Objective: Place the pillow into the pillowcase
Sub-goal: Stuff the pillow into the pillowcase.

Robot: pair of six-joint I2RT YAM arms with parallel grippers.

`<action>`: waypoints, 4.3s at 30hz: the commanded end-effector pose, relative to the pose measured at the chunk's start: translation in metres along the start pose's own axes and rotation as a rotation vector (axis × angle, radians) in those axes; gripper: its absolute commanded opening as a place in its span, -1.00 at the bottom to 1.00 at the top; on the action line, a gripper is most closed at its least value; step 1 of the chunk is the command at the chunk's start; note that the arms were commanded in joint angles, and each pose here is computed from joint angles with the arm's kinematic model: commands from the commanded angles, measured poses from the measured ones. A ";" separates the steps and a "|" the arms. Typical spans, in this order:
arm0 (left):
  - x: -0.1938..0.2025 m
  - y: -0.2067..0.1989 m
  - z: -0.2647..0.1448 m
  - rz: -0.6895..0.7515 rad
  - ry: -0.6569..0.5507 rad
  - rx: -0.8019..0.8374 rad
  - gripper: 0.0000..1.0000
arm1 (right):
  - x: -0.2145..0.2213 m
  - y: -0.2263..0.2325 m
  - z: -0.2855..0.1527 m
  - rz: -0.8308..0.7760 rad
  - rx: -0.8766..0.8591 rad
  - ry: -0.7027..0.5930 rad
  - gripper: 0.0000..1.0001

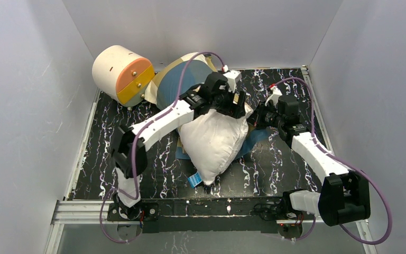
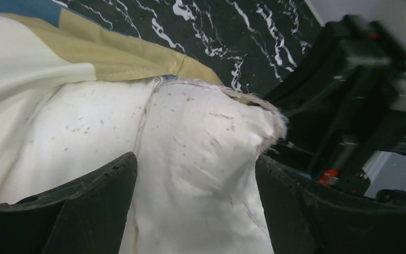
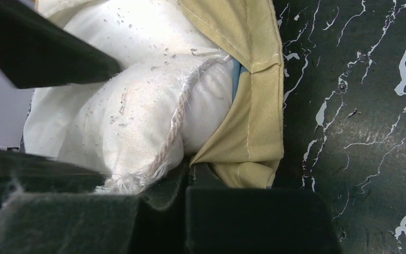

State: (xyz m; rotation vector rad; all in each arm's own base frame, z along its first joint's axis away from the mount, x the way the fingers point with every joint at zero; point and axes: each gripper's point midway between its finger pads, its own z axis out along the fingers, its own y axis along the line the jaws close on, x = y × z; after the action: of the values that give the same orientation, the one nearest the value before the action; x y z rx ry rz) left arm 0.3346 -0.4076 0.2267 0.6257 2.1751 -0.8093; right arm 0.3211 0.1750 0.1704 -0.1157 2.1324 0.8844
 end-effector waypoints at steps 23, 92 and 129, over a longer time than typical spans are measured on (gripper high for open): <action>0.259 0.131 0.163 -0.299 0.413 -0.467 -0.94 | -0.026 0.160 -0.081 -0.384 -0.750 -0.071 -0.97; 0.216 0.254 0.104 -0.133 0.347 -0.811 -1.00 | -0.090 0.172 -0.157 -0.439 -0.814 -0.139 -0.97; 0.300 0.230 0.115 -0.332 0.485 -0.524 -1.00 | -0.023 -0.151 -0.029 0.234 0.475 0.066 -0.69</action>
State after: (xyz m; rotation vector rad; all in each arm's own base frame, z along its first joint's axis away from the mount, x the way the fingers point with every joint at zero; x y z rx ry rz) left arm 0.4119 -0.4464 0.0577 0.2952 2.1783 -0.8815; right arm 0.3569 0.0383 0.0999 0.3190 2.4262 0.4866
